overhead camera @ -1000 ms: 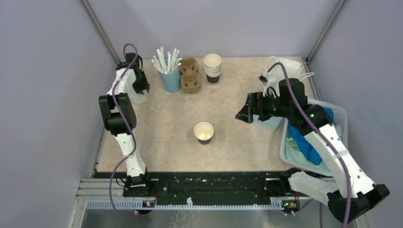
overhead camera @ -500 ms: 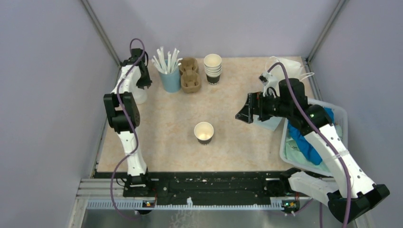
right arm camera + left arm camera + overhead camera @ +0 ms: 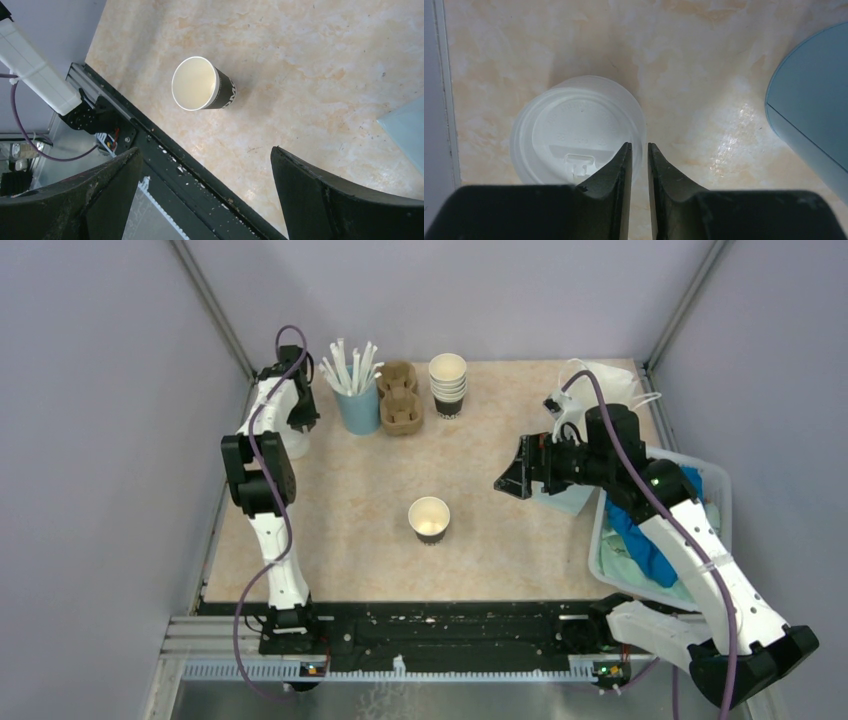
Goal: Pack the takeout coffee
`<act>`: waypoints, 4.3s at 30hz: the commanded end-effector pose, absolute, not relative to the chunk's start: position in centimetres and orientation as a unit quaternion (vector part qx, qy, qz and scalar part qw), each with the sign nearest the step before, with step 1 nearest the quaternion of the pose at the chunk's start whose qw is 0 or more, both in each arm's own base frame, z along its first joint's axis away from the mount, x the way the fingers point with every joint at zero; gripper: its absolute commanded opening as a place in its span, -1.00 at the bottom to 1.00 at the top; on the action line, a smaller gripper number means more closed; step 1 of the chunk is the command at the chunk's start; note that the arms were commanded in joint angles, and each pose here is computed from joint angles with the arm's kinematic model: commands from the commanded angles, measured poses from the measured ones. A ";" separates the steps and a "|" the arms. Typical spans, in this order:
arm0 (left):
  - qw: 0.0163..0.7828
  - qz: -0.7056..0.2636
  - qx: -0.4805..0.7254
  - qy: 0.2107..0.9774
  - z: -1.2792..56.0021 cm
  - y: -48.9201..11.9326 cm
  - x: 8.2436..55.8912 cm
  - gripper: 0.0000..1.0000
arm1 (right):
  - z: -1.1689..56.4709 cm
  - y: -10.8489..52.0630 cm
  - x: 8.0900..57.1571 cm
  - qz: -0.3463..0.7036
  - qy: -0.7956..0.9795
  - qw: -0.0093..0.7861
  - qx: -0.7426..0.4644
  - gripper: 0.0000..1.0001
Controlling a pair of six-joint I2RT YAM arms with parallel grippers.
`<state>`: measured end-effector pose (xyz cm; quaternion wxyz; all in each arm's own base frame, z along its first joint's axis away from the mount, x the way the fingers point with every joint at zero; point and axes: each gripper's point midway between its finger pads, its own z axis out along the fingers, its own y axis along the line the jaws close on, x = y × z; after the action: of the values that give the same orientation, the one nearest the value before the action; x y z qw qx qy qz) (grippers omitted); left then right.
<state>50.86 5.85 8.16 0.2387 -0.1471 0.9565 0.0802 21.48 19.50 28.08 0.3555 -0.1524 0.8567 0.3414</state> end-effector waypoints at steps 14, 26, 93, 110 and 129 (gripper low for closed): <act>0.245 0.099 -0.138 0.955 8.6 6.0 51.3 -0.60 | 28.8 20.2 21.8 0.353 0.844 0.368 -0.164 0.97; 0.241 0.104 -0.131 0.956 8.3 5.9 51.4 -0.69 | 28.7 20.2 21.8 0.353 0.844 0.369 -0.163 0.98; 0.230 0.171 -0.253 0.924 14.3 14.6 45.2 0.00 | 28.4 20.5 21.3 0.365 0.840 0.365 -0.168 0.97; 0.215 0.139 -0.246 0.935 11.6 14.1 46.5 -0.25 | 28.4 20.6 21.3 0.365 0.840 0.365 -0.170 0.97; 0.209 0.136 -0.236 0.939 10.5 14.2 47.5 -0.49 | 28.2 20.8 21.6 0.364 0.841 0.362 -0.169 0.97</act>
<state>46.38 14.14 9.77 0.1924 -0.2412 0.9412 0.1379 21.42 20.06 27.43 0.3505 -0.1598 0.8532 0.3516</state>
